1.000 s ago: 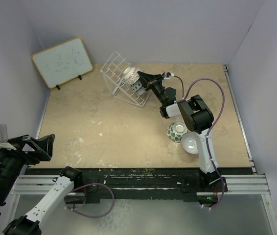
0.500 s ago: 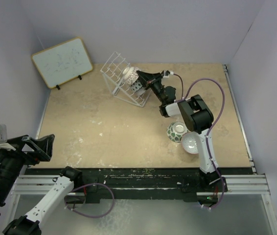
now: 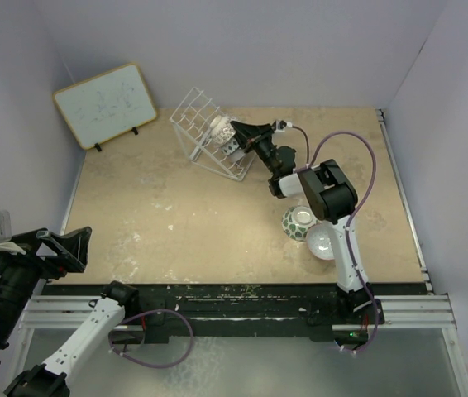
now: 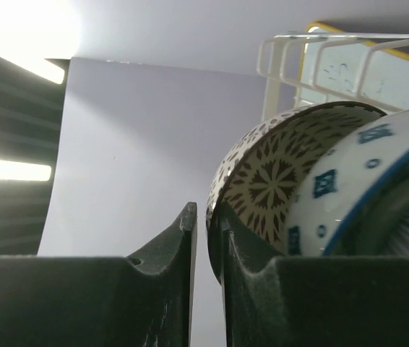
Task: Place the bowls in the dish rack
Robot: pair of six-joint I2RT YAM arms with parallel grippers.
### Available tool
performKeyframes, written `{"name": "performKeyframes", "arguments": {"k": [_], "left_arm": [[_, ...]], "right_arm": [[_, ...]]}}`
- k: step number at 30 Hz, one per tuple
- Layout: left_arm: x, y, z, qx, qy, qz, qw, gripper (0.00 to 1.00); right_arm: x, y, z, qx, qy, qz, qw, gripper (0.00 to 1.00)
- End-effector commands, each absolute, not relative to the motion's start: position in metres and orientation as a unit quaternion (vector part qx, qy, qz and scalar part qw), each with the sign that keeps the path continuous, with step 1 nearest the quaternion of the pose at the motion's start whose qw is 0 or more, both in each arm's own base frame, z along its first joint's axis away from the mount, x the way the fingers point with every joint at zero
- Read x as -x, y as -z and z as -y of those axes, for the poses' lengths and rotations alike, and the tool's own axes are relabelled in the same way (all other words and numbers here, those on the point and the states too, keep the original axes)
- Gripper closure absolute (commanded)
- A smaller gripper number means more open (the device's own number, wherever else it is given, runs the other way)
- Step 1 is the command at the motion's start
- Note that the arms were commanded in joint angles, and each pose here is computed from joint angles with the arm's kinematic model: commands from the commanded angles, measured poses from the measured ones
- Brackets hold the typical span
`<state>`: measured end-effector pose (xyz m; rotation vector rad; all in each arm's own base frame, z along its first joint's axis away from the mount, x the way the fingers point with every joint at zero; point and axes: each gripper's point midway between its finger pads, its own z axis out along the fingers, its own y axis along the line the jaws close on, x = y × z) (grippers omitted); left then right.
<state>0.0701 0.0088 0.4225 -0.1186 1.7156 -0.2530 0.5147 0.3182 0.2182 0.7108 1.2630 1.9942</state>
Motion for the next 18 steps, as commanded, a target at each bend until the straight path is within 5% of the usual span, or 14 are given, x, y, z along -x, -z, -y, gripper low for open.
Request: {"name": "performKeyframes", "arguments": {"k": [1,8,18], "left_arm": [[-0.073,-0.429,-0.011,0.054,0.107,-0.749,0.652,0.01],[-0.072,-0.428,-0.011,0.054,0.107,-0.750,0.651,0.01],[-0.072,-0.430,-0.010,0.056,0.112,-0.747,0.653,0.01]], "right_arm": [[-0.467,-0.308,-0.292,-0.155,-0.838,-0.344,0.395,0.80],[-0.469,-0.299,-0.291,-0.168,-0.832,-0.351,0.395,0.74],[-0.461,-0.293,-0.287,-0.185,-0.824,-0.368,0.389,0.47]]}}
